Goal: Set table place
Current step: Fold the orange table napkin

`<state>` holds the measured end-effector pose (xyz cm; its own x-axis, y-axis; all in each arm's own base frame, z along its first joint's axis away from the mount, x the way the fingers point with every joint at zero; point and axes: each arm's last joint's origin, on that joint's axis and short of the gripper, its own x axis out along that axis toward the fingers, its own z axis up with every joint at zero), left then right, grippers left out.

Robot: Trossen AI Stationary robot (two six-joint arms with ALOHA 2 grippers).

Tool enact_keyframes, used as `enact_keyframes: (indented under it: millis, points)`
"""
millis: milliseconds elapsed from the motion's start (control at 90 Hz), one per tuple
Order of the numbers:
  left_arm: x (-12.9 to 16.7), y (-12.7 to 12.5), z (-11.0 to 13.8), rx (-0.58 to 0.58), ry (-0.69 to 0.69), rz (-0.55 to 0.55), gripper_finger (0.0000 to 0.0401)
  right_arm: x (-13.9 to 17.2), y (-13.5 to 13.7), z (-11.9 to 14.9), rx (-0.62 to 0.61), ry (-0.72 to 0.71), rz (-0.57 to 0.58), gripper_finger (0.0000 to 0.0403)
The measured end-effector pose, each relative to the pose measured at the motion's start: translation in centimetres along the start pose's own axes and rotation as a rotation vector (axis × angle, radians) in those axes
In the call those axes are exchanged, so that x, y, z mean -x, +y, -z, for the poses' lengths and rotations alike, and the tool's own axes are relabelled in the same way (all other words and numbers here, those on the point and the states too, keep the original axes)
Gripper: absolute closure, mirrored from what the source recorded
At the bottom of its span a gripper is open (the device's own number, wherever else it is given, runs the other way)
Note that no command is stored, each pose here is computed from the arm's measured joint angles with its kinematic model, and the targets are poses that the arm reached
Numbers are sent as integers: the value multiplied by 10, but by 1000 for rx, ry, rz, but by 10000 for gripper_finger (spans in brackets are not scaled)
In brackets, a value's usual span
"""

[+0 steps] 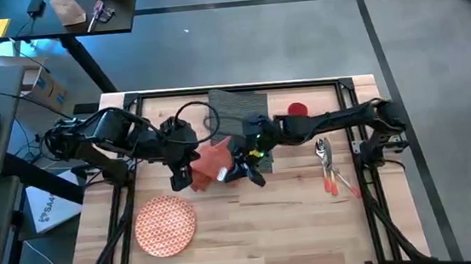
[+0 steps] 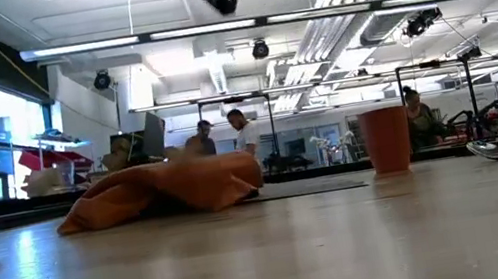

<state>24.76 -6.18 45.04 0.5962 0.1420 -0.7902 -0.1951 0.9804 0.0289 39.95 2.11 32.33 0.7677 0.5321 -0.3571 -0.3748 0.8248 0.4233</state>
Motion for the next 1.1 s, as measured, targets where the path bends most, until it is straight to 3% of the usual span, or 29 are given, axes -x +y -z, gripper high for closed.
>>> enact_keyframes:
  millis: [167, 356, 489, 589, 733, 856, 978, 1100]
  points:
    - [-3, -1, 0, -54, 4, -6, 401, 4, 6, -4, -102, 87, 105, 403]
    - [-3, -2, -1, -44, -8, 3, 401, -6, -26, 52, -376, 254, 353, 393]
    - [-2, -6, 0, -33, -6, 19, 401, -1, -60, 92, -584, 222, 455, 344]
    - [-1, -10, 2, -33, -5, 31, 401, 3, -82, 115, -649, 148, 504, 289]
    - [1, -15, 4, -49, -4, 44, 401, -4, -103, 137, -597, 110, 615, 217]
    - [2, -17, 5, -35, -2, 49, 401, -23, -111, 139, -523, 120, 599, 183]
    - [2, -17, 6, -10, 3, 49, 401, -44, -119, 146, -456, 169, 619, 183]
    - [2, -17, 6, 17, 4, 51, 401, -59, -125, 149, -425, 189, 623, 222]
